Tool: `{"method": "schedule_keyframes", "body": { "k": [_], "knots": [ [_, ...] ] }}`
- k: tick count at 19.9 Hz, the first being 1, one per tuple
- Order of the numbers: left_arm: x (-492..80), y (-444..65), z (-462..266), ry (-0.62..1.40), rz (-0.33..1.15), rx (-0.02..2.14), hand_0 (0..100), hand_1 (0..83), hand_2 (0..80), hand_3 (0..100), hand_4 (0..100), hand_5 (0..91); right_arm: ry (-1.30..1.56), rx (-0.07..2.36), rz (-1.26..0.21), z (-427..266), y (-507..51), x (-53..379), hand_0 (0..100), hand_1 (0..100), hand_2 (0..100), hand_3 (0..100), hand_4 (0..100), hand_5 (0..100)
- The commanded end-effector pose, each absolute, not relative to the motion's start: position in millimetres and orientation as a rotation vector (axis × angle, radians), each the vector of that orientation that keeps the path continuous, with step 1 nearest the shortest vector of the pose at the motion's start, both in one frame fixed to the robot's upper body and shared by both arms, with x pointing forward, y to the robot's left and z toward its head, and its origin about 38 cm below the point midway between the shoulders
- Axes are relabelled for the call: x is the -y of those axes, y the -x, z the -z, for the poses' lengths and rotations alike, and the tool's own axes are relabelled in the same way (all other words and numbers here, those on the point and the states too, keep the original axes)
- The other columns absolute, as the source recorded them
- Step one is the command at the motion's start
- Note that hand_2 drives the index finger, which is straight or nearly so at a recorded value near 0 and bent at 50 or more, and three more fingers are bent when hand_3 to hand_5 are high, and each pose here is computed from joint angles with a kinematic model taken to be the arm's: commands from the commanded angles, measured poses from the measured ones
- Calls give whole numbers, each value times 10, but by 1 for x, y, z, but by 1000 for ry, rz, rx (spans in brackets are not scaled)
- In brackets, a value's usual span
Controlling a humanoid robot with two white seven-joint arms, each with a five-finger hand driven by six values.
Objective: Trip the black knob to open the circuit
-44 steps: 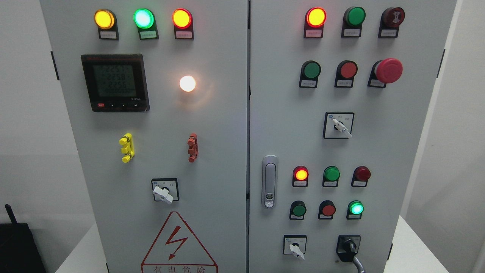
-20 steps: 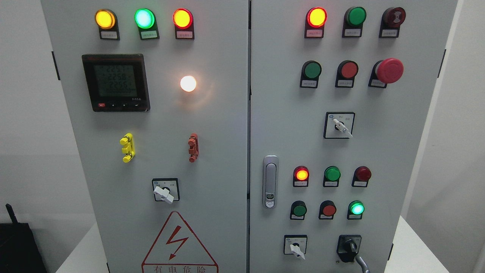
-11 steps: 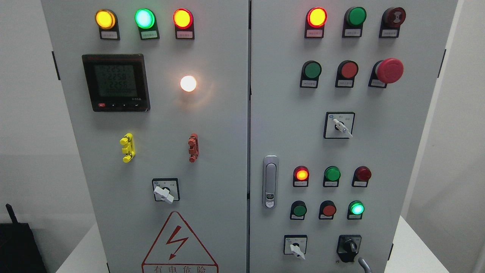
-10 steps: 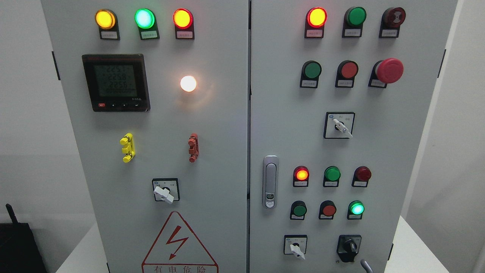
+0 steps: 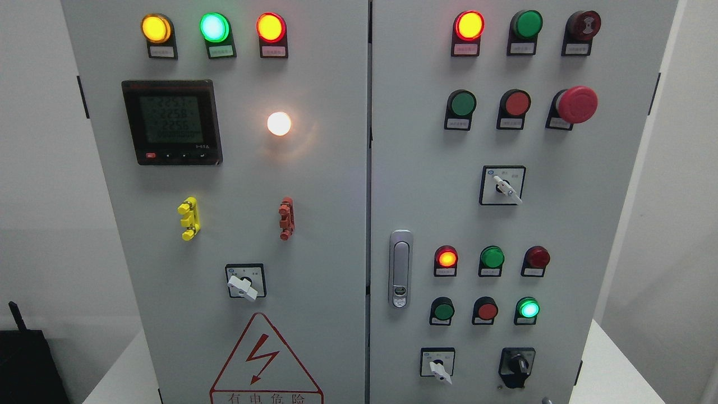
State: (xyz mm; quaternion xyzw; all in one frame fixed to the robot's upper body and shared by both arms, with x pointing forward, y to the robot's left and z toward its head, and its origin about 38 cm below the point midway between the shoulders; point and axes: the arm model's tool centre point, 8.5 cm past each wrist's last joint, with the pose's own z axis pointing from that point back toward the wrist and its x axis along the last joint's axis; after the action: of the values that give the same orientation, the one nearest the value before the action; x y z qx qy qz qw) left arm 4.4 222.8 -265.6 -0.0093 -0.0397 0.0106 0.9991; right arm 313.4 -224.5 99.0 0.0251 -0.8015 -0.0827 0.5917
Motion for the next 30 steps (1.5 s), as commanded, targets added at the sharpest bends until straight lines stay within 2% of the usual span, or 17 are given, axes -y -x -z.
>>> {"method": "schedule_keyframes", "body": {
  "k": [1, 6, 9, 12, 14, 17, 19, 20, 22, 26, 28, 30],
  "knots": [
    [-222, -7, 266, 20, -25, 85, 120, 389, 0, 0, 0, 0, -67, 1910, 216, -109, -307, 221, 988, 831, 0, 991, 900, 914],
    [-222, -6, 266, 20, -25, 82, 120, 389, 0, 0, 0, 0, -56, 1897, 234, -100, -291, 223, 964, 825, 0, 970, 864, 878],
    [-222, -7, 266, 20, -25, 85, 120, 389, 0, 0, 0, 0, -54, 1899, 242, -98, -280, 223, 954, 844, 0, 910, 796, 813],
    [-222, -7, 266, 20, -25, 85, 120, 389, 0, 0, 0, 0, -63, 1900, 255, -96, -274, 219, 932, 823, 0, 773, 640, 693],
    [-222, -6, 266, 20, -25, 84, 120, 389, 0, 0, 0, 0, -63, 1898, 254, -95, -270, 219, 896, 720, 0, 611, 503, 523],
    [-222, -6, 266, 20, -25, 84, 120, 389, 0, 0, 0, 0, -64, 1894, 255, -93, -269, 218, 869, 559, 0, 447, 346, 367],
    [-222, -7, 266, 20, -25, 85, 120, 389, 0, 0, 0, 0, -64, 1889, 254, -92, -267, 218, 769, 478, 0, 353, 262, 290],
    [-222, -7, 266, 20, -25, 85, 120, 389, 0, 0, 0, 0, -64, 1889, 254, -92, -267, 218, 646, 439, 0, 303, 216, 230],
    [-222, -7, 266, 20, -25, 85, 120, 389, 0, 0, 0, 0, -65, 1890, 252, -92, -267, 218, 465, 386, 0, 243, 161, 151],
    [-222, -7, 266, 20, -25, 85, 120, 389, 0, 0, 0, 0, -70, 1890, 247, -92, -267, 217, 184, 260, 0, 140, 55, 11],
    [-222, -7, 266, 20, -25, 85, 120, 389, 0, 0, 0, 0, -71, 1889, 245, -92, -267, 217, 133, 177, 0, 97, 5, 0],
    [-222, -7, 266, 20, -25, 85, 120, 389, 0, 0, 0, 0, -75, 1889, 242, -92, -267, 217, 95, 103, 0, 49, 0, 0]
  ]
}}
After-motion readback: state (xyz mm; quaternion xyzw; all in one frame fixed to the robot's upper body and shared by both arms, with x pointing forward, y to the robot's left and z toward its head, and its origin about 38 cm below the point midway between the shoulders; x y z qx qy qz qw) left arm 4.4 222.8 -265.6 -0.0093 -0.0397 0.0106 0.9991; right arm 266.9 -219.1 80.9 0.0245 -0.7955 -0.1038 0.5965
